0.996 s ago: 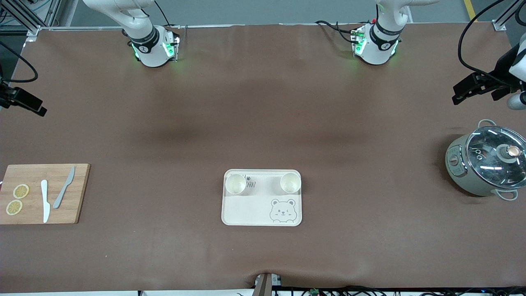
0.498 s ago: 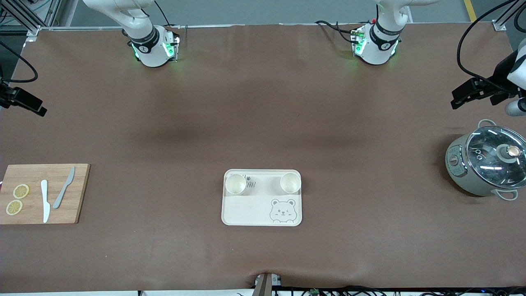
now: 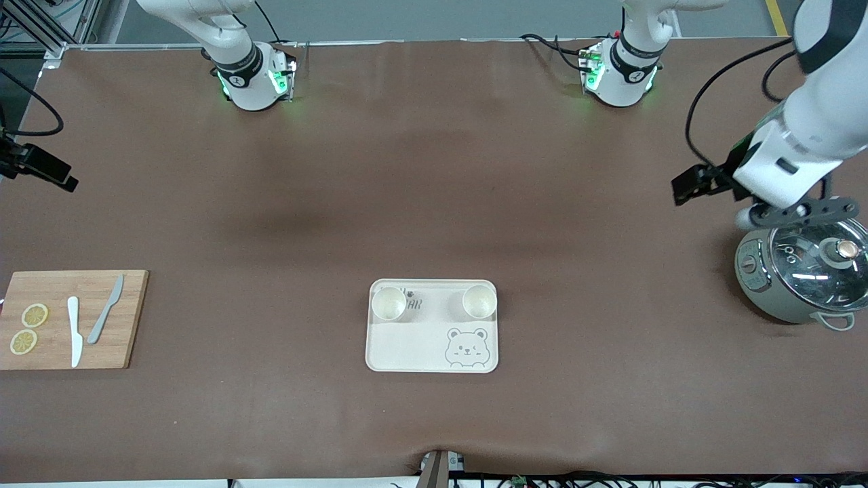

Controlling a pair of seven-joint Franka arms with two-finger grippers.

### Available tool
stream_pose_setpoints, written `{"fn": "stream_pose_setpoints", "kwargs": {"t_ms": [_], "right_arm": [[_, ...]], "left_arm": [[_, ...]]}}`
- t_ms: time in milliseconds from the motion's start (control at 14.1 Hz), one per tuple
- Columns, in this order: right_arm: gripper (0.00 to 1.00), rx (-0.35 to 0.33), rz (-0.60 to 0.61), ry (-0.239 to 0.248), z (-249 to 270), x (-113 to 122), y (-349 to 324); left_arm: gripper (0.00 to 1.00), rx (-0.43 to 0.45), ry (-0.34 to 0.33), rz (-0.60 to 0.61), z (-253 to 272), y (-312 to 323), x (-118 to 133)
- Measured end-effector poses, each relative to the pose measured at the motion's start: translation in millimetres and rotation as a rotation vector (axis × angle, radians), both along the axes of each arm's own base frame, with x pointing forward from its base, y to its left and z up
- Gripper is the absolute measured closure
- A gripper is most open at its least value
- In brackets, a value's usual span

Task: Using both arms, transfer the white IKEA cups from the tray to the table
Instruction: 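Move the left gripper toward the white cups on the tray, then lower the open left gripper around the nearer white paper cup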

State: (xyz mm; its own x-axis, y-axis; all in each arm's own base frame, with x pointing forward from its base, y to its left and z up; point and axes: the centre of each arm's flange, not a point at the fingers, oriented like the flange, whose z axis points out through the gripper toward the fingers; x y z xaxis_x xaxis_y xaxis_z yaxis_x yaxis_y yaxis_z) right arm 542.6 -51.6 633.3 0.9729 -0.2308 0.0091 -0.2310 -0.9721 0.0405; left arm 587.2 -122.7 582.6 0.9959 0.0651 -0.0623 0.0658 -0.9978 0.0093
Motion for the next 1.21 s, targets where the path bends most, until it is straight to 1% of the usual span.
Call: {"fn": "stream_pose_setpoints", "kwargs": {"t_ms": [213,427,711,1067,1209], "right_arm": [[0.0,0.0,0.002,0.0,0.2,0.1,1.0],[0.0,0.0,0.002,0.0,0.2,0.1,1.1],[0.0,0.0,0.004,-0.001,0.4,0.2,2.1],[0.0,0.0,0.004,-0.001,0.5,0.3,2.4],[0.0,0.0,0.004,-0.001,0.5,0.2,2.4]], "left_arm": [[0.0,-0.021,0.003,0.041,-33.6,-31.8,16.1],[0.0,-0.027,-0.005,0.082,-66.9,-84.2,22.7],[0.0,-0.034,-0.003,0.15,-123.6,-147.5,27.8],[0.0,-0.057,-0.019,0.213,-185.0,-217.2,22.3],[0.0,-0.055,-0.008,0.229,-216.1,-240.6,16.9]]}}
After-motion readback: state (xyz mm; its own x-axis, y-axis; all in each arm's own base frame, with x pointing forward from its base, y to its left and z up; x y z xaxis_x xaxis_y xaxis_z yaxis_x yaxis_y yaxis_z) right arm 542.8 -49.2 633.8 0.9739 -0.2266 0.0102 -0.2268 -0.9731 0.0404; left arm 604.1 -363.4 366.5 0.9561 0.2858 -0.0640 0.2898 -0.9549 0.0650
